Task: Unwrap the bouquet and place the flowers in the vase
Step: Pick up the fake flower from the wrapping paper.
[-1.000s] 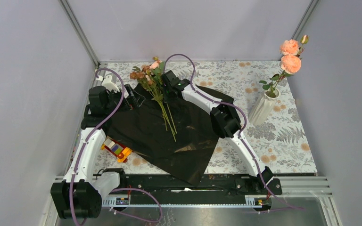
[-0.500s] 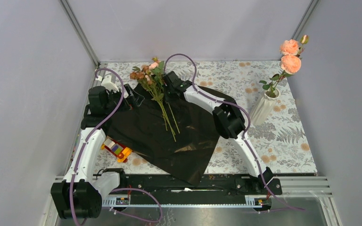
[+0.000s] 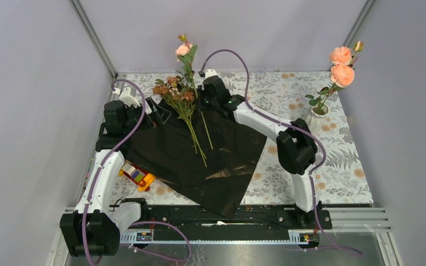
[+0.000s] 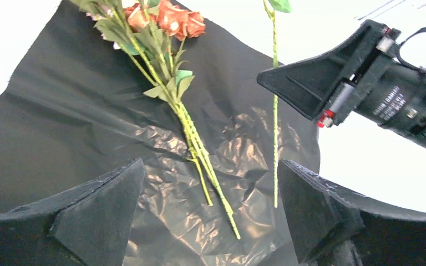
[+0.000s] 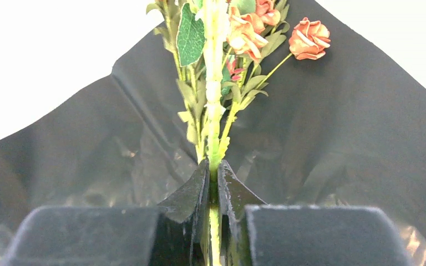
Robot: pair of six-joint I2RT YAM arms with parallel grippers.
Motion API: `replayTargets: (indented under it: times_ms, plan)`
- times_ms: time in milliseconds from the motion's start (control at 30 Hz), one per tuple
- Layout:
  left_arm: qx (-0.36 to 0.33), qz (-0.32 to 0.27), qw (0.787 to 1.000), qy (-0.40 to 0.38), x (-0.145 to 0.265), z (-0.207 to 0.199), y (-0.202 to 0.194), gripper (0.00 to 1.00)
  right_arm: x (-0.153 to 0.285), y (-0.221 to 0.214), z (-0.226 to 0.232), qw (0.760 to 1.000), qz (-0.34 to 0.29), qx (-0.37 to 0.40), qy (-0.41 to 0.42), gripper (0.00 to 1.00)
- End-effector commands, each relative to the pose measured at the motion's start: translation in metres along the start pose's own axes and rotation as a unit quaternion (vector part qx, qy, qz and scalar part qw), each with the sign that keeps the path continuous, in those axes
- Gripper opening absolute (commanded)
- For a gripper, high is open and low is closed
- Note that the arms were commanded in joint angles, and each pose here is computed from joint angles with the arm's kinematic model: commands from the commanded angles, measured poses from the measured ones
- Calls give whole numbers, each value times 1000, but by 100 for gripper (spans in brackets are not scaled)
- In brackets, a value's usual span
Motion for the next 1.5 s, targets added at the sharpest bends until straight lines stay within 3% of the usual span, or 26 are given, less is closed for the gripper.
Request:
replayTargets:
  times_ms: [0,167,367,533,700,833,867,933,1033,1167,1233,1467]
  plan:
    - [28,-64,995,-76,4,-27,30,97,60,41,48,992,-80,9,95,0]
    - [77,-133,974,-168,11,-68,51,97,116,32,76,981,-86,26,171,0]
    - [72,-139,965,-211,3,-108,51,88,163,4,105,965,-74,42,247,0]
    - [97,-155,954,-238,5,-119,53,65,183,-9,116,958,-70,48,272,0]
    - [108,-151,953,-240,8,-126,44,48,187,-12,113,959,-72,49,268,0]
    - [112,-147,952,-244,11,-130,36,18,190,-11,109,962,-75,48,257,0]
    - [109,-146,953,-244,12,-131,35,13,190,-12,107,964,-74,47,251,4]
    - [99,-141,956,-238,12,-129,30,0,194,-11,102,968,-74,47,236,23]
    - [71,-139,962,-225,14,-125,25,0,204,-10,90,973,-83,49,211,53]
    - [23,-133,965,-224,17,-122,16,0,224,0,75,976,-102,52,186,73]
    - [3,-125,962,-243,18,-125,12,0,233,3,73,973,-96,53,202,80]
    - [-45,-116,937,-327,29,-150,6,0,250,11,90,957,-35,32,287,80]
Point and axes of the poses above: each gripper's point midway between its finger pads, its own x axis back along the fingers, its own z axis along the line the jaws close on, y = z × x, the point moved 5 cm from there along x, back along the fingers, and after that the axes turned 12 degrees about -x, right-handed, at the moved point
